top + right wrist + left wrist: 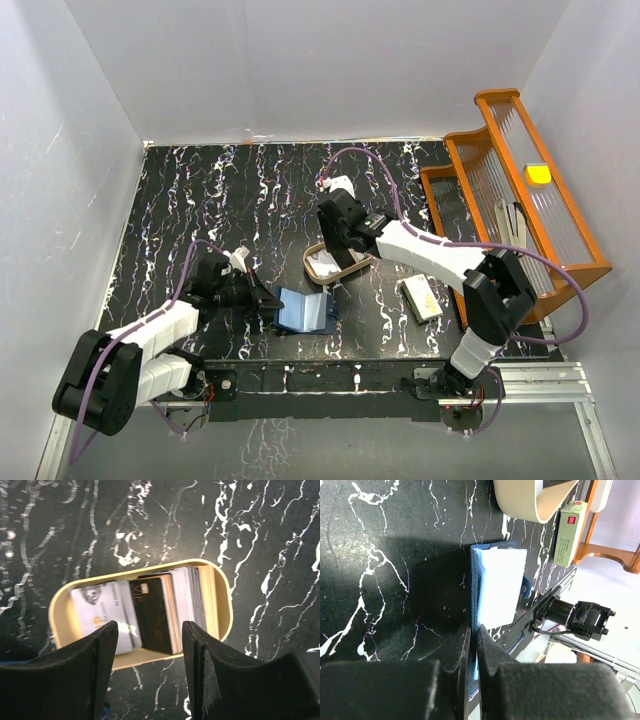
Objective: Put the credit cards into the card holder
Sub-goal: Pick up the credit card from the storage box.
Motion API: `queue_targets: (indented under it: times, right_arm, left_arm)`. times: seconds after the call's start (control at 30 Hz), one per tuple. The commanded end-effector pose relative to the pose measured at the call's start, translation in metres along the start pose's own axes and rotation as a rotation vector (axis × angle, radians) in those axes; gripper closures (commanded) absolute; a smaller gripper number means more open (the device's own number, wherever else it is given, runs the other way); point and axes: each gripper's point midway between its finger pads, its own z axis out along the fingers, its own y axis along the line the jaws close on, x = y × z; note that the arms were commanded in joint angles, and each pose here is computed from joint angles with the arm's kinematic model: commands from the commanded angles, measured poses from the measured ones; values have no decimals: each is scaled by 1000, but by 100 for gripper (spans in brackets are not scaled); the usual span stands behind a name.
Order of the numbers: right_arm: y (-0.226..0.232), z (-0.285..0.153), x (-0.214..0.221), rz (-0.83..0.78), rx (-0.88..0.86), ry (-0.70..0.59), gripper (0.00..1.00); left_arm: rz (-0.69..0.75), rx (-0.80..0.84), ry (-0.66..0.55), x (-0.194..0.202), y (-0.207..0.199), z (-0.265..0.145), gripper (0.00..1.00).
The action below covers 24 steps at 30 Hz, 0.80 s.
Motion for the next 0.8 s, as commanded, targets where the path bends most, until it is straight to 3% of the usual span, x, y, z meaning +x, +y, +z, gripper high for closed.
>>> queue_targets:
  times: [0.0, 0.3, 0.77]
  right_arm:
    - [-14, 13, -11, -63, 52, 11, 45]
    - [-19, 41, 2, -109, 105, 79, 21]
    - [-50, 53, 15, -142, 267, 108, 29]
  left_arm:
    - [10, 48, 11, 5, -10, -5, 100]
    - [12, 46, 8, 6, -9, -6, 100]
    - [23, 25, 11, 6, -3, -4, 100]
